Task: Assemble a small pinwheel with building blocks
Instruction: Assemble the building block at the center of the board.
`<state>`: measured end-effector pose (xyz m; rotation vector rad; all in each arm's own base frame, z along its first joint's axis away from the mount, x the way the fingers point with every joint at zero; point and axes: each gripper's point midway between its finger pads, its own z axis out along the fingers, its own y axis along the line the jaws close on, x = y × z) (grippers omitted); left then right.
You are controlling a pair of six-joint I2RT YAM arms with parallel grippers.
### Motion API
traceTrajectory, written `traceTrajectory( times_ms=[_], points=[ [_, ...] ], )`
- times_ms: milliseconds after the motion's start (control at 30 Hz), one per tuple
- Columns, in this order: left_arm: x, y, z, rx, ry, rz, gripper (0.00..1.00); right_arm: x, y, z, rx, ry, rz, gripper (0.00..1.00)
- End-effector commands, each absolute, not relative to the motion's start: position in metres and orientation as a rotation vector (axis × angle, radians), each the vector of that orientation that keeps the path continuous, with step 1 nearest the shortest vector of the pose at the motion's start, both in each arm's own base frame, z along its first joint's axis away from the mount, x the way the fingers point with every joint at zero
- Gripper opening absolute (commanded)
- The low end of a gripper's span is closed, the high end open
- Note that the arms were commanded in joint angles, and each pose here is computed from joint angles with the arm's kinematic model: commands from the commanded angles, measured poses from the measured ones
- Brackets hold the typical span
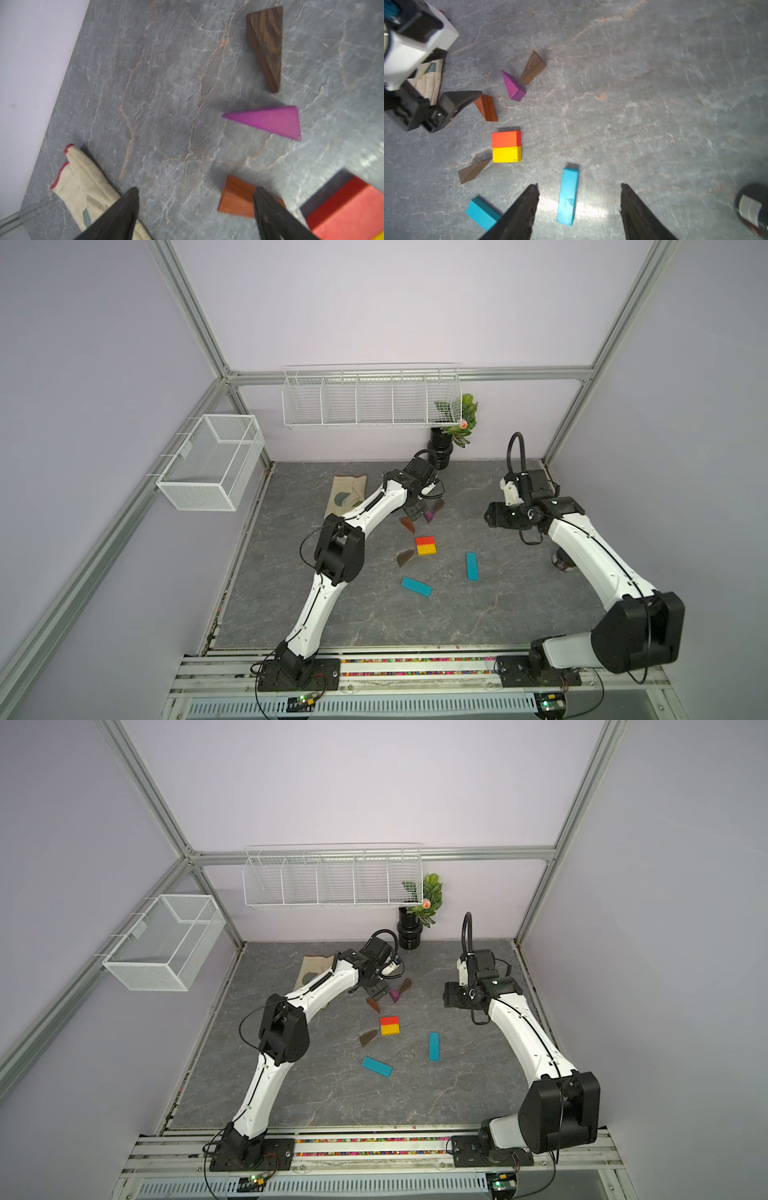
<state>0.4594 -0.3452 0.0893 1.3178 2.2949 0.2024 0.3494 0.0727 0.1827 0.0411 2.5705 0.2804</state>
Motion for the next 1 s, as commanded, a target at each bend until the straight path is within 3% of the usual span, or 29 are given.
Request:
traceTrajectory(
  times_ms=[0,700,833,967],
  points=[
    [0.456,-0.362,0.082,1.363,2.256,0.209,0.87,0.329,0.060,0.181,0.120,2.582,0.299,0.66],
    [0.459,-0.410,0.032,1.366,2.214,-0.006,0.83,0.287,0.023,0.174,0.253,2.603,0.311,0.66],
    [0.460,-0.412,0.027,1.315,2.248,-0.032,0.75,0.285,0.020,0.175,0.263,2.599,0.304,0.66],
    [0.466,-0.408,0.031,1.207,2.290,-0.010,0.47,0.284,0.018,0.176,0.273,2.591,0.299,0.66]
  ],
)
